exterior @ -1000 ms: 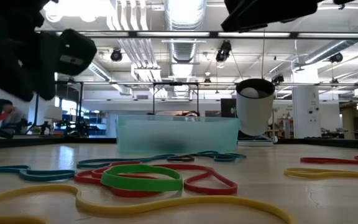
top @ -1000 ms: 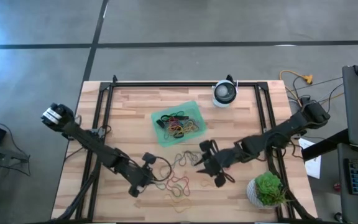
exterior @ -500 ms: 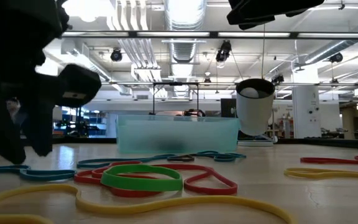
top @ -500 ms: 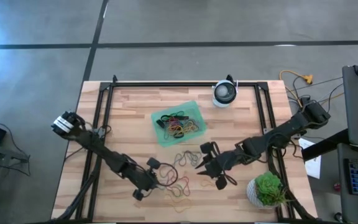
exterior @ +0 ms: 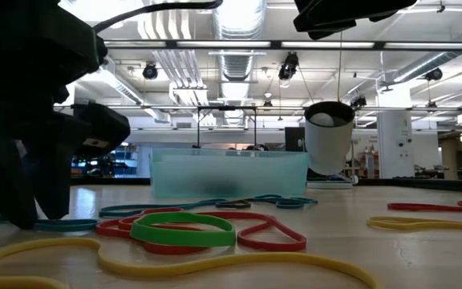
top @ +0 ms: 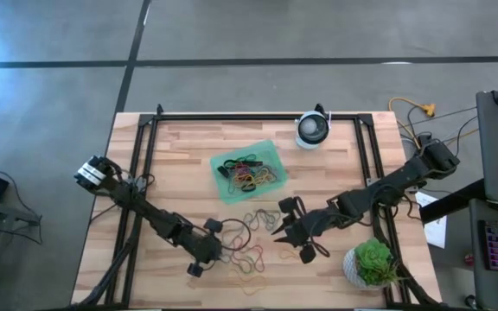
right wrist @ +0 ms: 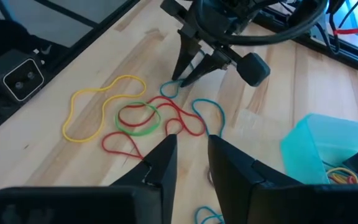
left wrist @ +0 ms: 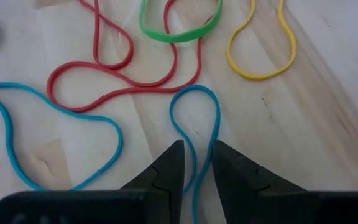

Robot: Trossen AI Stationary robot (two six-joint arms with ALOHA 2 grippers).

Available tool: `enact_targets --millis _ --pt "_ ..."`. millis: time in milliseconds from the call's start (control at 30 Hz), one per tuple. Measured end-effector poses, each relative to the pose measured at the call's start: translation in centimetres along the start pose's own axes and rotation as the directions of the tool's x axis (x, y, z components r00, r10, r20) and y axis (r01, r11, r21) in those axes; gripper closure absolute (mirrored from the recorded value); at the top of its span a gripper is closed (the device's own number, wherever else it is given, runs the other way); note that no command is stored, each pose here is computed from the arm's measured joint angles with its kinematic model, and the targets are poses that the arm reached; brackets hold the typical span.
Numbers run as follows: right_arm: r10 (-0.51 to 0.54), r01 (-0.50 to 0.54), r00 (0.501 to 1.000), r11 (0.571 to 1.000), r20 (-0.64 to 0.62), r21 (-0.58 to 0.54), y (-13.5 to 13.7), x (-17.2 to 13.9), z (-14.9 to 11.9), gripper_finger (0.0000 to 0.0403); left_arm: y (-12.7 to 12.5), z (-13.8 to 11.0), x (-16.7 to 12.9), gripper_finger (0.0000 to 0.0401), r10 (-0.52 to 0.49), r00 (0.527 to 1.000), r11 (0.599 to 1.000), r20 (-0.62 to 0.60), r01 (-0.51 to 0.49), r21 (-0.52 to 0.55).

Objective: Pick and place rubber bands into bin
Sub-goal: Put the blue rubber band into the green bin

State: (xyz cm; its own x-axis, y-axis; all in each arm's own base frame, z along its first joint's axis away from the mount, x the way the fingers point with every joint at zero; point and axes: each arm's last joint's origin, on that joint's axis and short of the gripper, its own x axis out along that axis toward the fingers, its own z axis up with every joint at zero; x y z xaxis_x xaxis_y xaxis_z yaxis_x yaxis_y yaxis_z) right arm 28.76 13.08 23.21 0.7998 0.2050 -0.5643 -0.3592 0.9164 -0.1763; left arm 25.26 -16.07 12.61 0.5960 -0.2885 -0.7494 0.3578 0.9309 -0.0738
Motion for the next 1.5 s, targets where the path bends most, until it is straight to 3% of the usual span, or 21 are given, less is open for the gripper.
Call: enact_targets --millis 467,767,1000,1267,1500 --pt "0.0 0.0 1.0 1.0 -0.001 0.022 0.0 0.0 0.0 0.0325 0.2 -1.2 0.2 0.0334 0.002 1.0 0.984 -0.016 -0.005 -0.178" --pt "0.0 0.0 1.0 1.0 -0.001 0.022 0.0 0.0 0.0 0.0324 0.1 -1.2 0.0 0.0337 -0.002 1.0 0.985 -0.003 0.001 -0.171" --pt "0.001 -0.001 1.0 1.0 -0.007 0.027 0.0 0.0 -0.1 0.0329 0.2 -1.5 0.0 0.0395 -0.003 1.0 0.986 -0.014 0.001 -0.169" --pt "0.001 -0.001 1.0 1.0 -0.008 0.028 0.0 0.0 -0.1 0.033 0.2 -1.4 -0.2 0.04 -0.004 1.0 0.986 -0.008 0.002 -0.168" --pt "0.001 -0.001 1.0 1.0 -0.01 0.027 0.0 0.1 -0.1 0.0324 0.0 -0.1 -1.4 0.0401 -0.009 0.999 0.999 0.034 0.011 -0.045"
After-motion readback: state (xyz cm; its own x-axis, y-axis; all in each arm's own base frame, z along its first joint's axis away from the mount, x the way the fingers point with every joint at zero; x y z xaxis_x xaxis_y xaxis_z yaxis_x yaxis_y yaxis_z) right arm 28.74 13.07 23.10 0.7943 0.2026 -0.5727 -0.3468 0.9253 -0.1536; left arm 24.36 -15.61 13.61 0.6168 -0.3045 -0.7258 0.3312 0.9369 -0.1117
